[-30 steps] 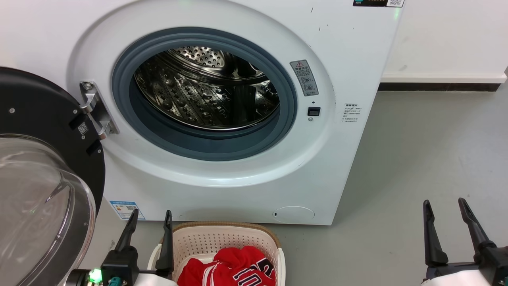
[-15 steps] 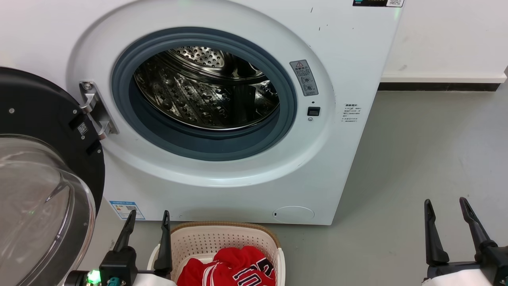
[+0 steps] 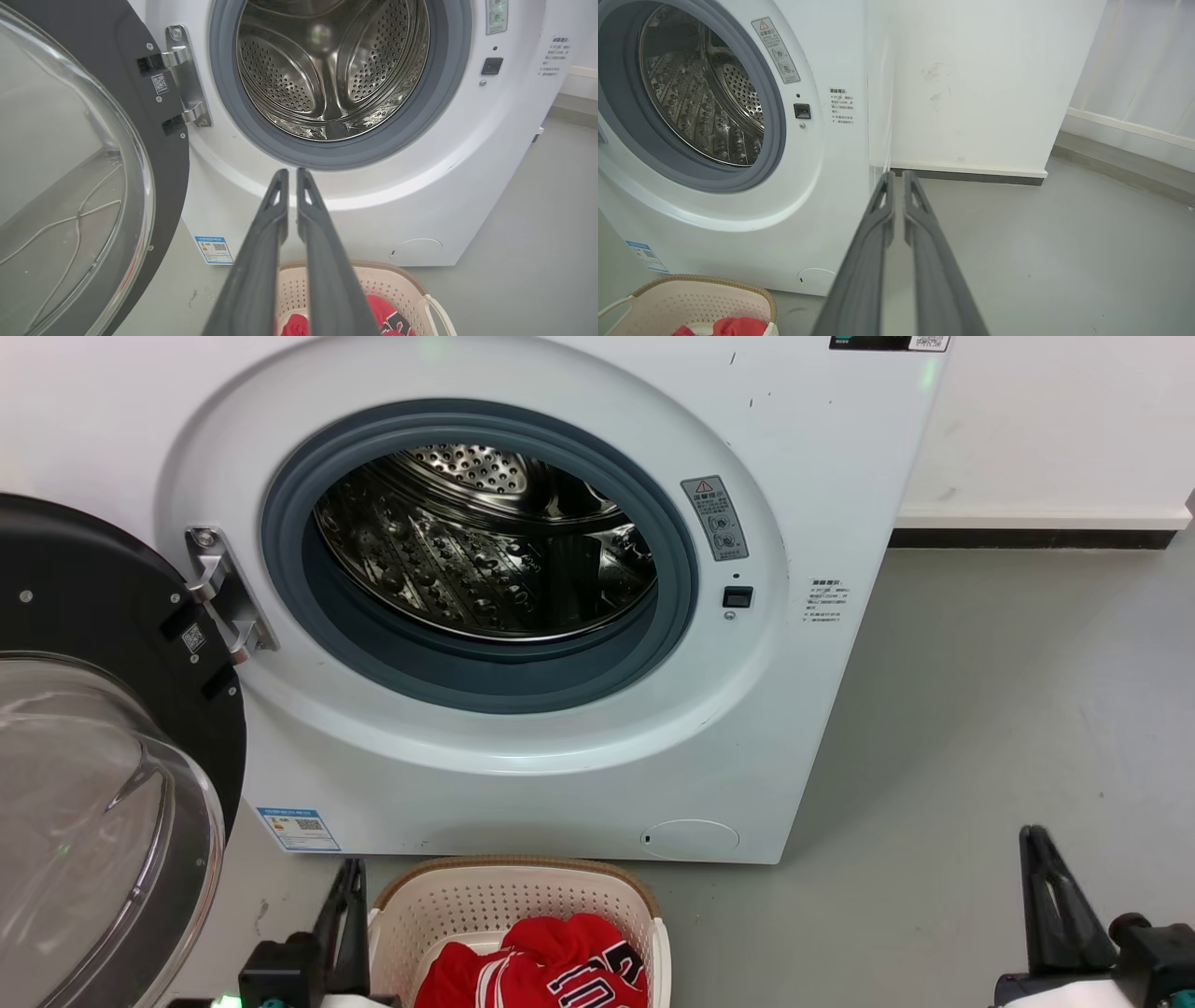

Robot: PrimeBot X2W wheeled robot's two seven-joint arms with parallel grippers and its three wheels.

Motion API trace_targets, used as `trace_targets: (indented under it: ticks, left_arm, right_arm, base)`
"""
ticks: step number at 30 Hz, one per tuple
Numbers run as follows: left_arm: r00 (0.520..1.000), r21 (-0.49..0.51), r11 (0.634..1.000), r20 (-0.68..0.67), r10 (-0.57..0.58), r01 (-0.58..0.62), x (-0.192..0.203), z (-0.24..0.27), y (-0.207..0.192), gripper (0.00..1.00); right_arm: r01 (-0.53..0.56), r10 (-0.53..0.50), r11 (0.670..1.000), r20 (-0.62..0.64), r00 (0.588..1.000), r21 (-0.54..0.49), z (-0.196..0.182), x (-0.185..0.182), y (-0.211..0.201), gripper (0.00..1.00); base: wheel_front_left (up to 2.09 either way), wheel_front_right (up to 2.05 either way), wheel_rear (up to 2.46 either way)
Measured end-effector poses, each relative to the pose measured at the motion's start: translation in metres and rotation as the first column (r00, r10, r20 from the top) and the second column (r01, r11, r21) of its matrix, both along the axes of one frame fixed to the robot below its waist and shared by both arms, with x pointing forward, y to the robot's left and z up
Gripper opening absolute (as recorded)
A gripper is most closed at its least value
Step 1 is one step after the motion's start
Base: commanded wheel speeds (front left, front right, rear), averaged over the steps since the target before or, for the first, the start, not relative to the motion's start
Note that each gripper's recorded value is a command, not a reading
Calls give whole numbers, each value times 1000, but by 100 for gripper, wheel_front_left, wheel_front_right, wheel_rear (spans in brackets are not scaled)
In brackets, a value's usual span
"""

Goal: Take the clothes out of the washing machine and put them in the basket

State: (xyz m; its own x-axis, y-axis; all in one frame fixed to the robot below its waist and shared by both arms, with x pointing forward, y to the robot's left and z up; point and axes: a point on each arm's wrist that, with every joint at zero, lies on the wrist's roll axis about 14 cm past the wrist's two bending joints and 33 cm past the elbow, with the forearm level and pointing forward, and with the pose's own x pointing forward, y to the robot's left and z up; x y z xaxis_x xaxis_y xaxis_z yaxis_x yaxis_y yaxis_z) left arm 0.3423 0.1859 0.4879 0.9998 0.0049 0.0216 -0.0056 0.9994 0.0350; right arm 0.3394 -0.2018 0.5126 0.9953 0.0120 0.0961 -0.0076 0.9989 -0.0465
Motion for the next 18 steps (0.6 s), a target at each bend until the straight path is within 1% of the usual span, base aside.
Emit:
trace_targets:
  ticks: [5, 11, 12, 18]
  left_arm:
    - [998, -89, 995, -52, 28, -33, -2, -11, 6, 0]
    - [997, -213, 975, -66, 44, -57, 1, -12, 9, 0]
    - [997, -213, 975, -66, 44, -57, 1, -12, 9, 0]
    - [995, -325, 942, -83, 56, -80, 3, -13, 12, 0]
  right_arm:
    - [19, -16, 995, -34, 999, 93, -9, -1, -3, 0]
    - [39, -28, 975, -53, 998, 218, -12, 2, -7, 0]
    - [39, -28, 975, -53, 998, 218, -12, 2, -7, 0]
    - [52, -34, 942, -62, 998, 333, -13, 5, -8, 0]
  base:
    - [0, 0, 0]
    - [0, 0, 0]
    - [0, 0, 0]
    - [0, 0, 0]
